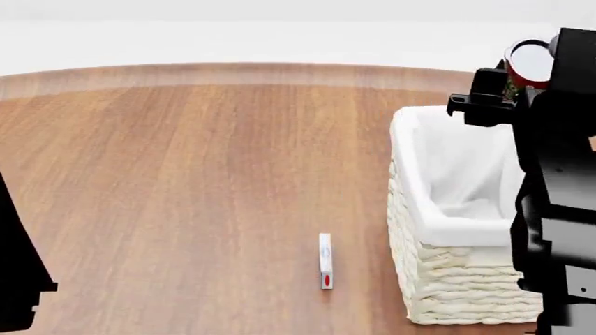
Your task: Pick up the tomato sauce, and put it in the basket.
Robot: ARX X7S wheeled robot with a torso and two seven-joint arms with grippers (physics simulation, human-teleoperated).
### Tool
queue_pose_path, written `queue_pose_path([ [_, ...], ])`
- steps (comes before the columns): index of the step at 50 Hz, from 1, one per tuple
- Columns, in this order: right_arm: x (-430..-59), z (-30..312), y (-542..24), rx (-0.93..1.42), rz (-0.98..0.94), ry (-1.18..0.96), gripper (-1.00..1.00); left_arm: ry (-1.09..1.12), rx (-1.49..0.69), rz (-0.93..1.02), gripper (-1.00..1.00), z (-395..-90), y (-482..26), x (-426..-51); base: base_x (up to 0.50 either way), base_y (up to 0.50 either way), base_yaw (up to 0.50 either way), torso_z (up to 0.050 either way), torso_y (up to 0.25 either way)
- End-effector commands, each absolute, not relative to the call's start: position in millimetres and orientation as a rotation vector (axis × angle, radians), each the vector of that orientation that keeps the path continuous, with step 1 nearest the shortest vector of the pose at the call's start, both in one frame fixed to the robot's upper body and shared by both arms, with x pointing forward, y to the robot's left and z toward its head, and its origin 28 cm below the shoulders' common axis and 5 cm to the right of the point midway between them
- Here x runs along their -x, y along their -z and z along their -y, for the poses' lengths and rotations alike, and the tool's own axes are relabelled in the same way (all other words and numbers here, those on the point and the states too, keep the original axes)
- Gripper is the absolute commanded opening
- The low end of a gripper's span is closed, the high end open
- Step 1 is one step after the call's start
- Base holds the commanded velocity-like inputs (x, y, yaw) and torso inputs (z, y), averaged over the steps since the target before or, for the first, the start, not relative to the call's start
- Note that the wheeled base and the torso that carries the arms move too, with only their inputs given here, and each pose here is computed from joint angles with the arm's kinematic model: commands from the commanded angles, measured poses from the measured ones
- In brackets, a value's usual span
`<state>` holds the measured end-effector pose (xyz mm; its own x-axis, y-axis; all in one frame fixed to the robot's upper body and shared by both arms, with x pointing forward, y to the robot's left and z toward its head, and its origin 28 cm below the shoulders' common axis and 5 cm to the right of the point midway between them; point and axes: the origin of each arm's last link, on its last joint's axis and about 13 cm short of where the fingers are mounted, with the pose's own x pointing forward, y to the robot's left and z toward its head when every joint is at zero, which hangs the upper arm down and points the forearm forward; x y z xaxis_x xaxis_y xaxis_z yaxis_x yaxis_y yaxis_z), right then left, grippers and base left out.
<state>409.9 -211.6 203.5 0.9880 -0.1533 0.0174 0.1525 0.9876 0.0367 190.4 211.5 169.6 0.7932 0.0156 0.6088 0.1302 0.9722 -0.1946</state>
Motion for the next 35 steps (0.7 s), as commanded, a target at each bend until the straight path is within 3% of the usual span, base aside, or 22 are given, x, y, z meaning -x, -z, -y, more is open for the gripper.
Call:
queue_pose_path([
  [1, -410, 211, -195, -0.031, -0.073, 0.126, -1.0, 0.062, 0.234, 0.65, 1.0, -212, -168, -190, 0.0, 0.0, 0.0, 0.0, 0.0],
  [10, -408, 205, -170, -0.045, -0.2, 0.045, -1.0, 0.057, 0.238, 0.649, 1.0, -212, -168, -190, 0.0, 0.0, 0.0, 0.0, 0.0],
  [35, -407, 203, -149, -0.063, -0.258, 0.063, -1.0, 0.053, 0.229, 0.647, 1.0, -212, -168, -190, 0.0, 0.0, 0.0, 0.0, 0.0],
])
